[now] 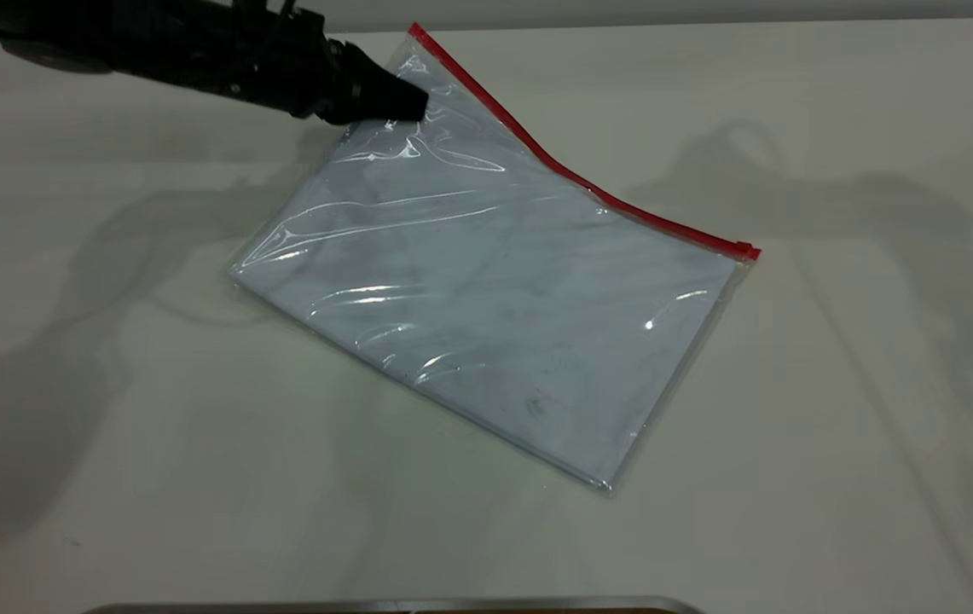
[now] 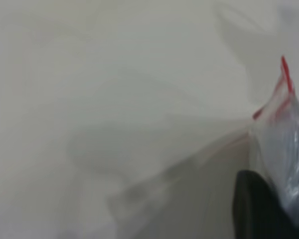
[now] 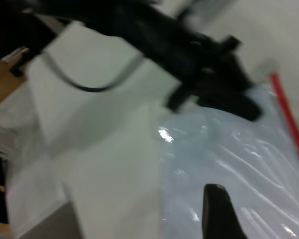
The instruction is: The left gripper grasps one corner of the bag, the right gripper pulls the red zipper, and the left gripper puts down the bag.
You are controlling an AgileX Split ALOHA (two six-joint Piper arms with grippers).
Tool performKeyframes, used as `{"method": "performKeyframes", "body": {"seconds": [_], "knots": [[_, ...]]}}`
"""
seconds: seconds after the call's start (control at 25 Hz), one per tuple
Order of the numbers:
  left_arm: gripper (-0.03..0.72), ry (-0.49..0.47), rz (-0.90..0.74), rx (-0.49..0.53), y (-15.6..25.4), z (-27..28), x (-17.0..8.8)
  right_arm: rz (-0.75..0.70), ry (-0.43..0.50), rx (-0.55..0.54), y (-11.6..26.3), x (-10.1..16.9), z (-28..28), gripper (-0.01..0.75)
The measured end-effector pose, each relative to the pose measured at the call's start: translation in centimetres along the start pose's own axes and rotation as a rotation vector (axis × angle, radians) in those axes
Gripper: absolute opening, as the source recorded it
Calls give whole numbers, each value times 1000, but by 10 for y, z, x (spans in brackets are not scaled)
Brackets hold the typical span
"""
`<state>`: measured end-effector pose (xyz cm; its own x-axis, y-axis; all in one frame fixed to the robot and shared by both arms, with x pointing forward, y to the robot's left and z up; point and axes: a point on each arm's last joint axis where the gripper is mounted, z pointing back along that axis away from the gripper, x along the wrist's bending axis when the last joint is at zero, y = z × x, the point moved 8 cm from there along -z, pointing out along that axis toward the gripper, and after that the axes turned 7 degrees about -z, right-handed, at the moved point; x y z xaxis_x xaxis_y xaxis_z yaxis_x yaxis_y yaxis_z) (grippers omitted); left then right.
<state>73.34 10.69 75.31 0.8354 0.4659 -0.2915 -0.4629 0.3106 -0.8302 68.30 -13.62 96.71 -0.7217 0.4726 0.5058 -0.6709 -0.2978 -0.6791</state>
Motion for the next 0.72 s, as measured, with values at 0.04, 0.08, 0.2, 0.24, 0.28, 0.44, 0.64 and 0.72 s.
{"method": "performKeyframes", "body": {"seconds": [0.04, 0.08, 0.2, 0.24, 0.28, 0.44, 0.64, 0.72], "knots": [[260, -8, 22, -7, -6, 4, 1, 9, 12, -5, -8, 12, 11, 438], [310, -17, 52, -17, -12, 9, 3, 10, 28, -5, -15, 24, 22, 430], [471, -3, 120, -77, -51, 35, 0, 14, 115, 22, -24, 54, 56, 418], [503, 27, 148, -99, -64, 47, -5, 7, 155, 38, -24, 62, 66, 416], [536, 63, 147, -119, -81, 62, -13, 8, 204, 46, -26, 72, 80, 414], [565, 182, 130, -138, -138, 132, -50, 0, 426, 55, -23, 111, 138, 413], [563, 82, 100, -1, -179, 207, -91, -39, 625, 61, 19, 153, 187, 413], [562, 5, 60, 90, -183, 228, -105, -86, 656, 76, 46, 162, 191, 413]]}}
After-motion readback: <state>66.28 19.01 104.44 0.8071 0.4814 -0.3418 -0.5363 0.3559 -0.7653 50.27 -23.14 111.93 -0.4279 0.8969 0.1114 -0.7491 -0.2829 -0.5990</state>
